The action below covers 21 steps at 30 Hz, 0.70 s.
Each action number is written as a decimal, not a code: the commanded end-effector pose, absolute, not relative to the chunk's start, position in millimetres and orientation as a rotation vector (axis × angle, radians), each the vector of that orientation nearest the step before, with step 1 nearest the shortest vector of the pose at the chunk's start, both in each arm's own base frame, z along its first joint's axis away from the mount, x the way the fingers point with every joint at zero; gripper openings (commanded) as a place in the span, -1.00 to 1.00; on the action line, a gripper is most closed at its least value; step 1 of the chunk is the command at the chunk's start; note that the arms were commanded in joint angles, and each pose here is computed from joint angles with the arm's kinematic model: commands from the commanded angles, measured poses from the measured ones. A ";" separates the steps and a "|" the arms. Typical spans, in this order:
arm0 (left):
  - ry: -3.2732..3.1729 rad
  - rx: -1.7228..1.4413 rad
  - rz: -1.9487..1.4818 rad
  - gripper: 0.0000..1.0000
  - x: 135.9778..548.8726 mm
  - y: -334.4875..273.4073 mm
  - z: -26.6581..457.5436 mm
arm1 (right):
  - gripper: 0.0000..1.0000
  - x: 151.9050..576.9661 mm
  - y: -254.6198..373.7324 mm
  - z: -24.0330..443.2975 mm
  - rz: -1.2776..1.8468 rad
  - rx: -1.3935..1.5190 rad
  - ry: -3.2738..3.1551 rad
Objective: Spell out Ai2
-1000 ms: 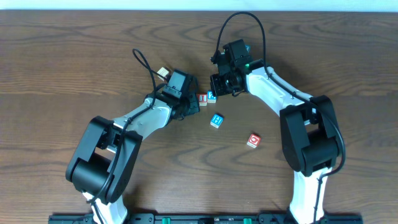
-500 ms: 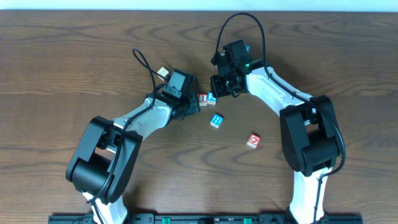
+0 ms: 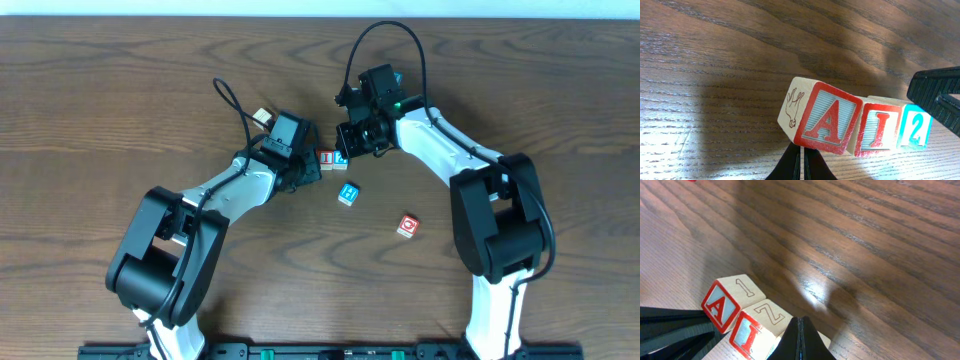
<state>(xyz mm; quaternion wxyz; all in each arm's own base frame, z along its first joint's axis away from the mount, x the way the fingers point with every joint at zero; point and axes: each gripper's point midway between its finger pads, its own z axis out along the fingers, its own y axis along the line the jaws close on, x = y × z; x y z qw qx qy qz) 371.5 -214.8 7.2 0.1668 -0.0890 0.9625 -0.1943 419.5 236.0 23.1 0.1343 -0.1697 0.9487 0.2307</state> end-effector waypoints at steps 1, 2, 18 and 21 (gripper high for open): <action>2.755 -0.235 -0.538 -0.88 370.2 -211.3 -0.6 | -0.97 412.2 241.9 17.9 0.700 -0.545 2.753; 2.755 -0.235 -0.538 -0.88 370.2 -211.3 -0.6 | -0.97 413.0 241.6 17.8 0.695 -0.544 2.752; 2.775 -0.113 -0.485 -0.88 372.1 -204.7 43.4 | -0.97 453.6 213.2 35.7 0.637 -0.369 2.698; 2.688 -0.171 -0.320 -0.88 387.8 -177.7 63.2 | -0.97 454.6 209.3 38.7 0.633 -0.357 2.709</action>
